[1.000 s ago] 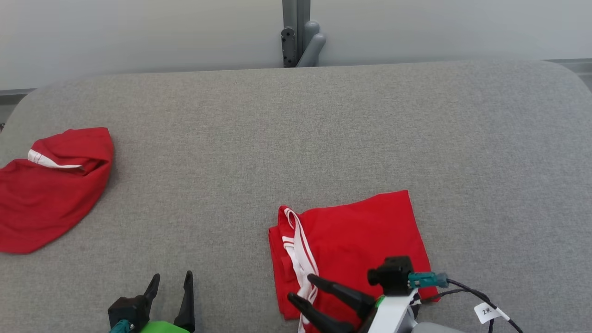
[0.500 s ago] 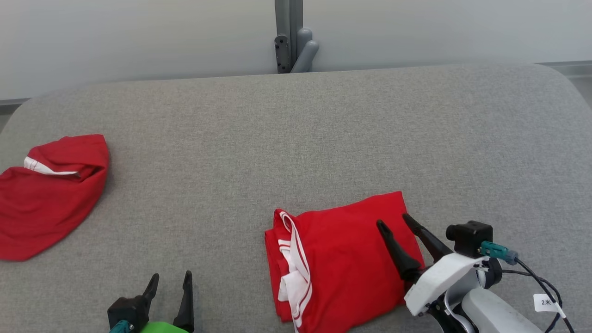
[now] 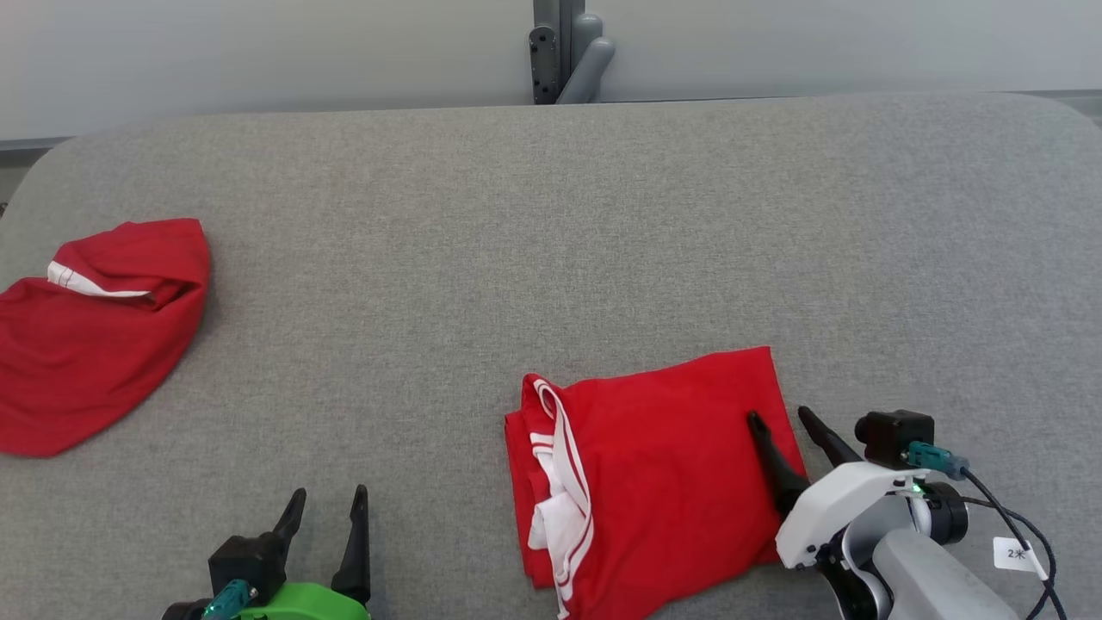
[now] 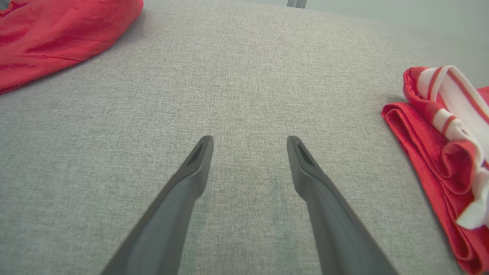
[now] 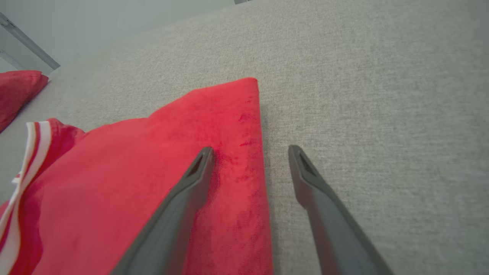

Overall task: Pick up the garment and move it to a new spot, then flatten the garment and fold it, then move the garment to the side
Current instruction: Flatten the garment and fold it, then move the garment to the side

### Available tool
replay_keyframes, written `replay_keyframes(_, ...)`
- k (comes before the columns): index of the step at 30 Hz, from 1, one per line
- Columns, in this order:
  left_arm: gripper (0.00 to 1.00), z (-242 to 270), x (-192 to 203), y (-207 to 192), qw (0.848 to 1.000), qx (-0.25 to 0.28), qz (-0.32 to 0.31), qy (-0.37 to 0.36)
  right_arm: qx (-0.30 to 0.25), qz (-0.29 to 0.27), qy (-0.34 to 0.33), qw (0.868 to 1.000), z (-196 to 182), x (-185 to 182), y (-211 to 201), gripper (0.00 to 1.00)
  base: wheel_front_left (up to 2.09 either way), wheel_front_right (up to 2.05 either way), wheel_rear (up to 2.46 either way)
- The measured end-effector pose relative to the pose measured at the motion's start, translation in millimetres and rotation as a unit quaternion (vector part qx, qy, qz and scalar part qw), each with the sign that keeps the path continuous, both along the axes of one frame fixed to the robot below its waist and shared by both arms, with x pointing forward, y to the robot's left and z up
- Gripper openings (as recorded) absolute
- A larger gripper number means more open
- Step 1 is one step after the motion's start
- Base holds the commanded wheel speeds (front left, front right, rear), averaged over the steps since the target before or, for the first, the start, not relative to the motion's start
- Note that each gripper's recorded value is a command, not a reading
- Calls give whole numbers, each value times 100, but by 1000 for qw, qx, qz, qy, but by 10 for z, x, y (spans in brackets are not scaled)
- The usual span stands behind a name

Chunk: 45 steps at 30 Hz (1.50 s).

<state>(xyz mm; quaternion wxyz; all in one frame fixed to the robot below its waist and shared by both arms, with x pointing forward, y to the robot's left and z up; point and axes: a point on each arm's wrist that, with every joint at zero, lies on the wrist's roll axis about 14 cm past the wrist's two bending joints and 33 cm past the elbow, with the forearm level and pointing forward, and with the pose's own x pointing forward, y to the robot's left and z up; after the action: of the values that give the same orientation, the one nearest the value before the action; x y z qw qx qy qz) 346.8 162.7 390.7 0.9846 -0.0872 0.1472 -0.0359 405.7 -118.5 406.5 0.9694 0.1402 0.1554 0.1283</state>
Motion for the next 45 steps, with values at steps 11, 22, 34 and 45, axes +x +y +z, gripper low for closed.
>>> replay_keyframes(11, 100, 66, 61, 9, 1000, 0, 1, -12, 5, 31, 51, 998, -254, -56, 247, 0, 0, 0, 0)
replay_keyframes(22, 100, 139, 118, -33, 1000, -4, -4, -25, 4, 28, 36, 999, -170, 25, 188, 0, 0, 0, 0)
replay_keyframes(34, 100, 239, 184, -140, 999, -7, -20, -42, -2, -15, 9, 1000, -25, 81, -99, 0, 0, 0, 0)
replay_keyframes(45, 100, 413, 224, -543, 994, -20, -80, -70, -4, -68, 4, 998, 6, -242, -363, 0, 0, 0, 0)
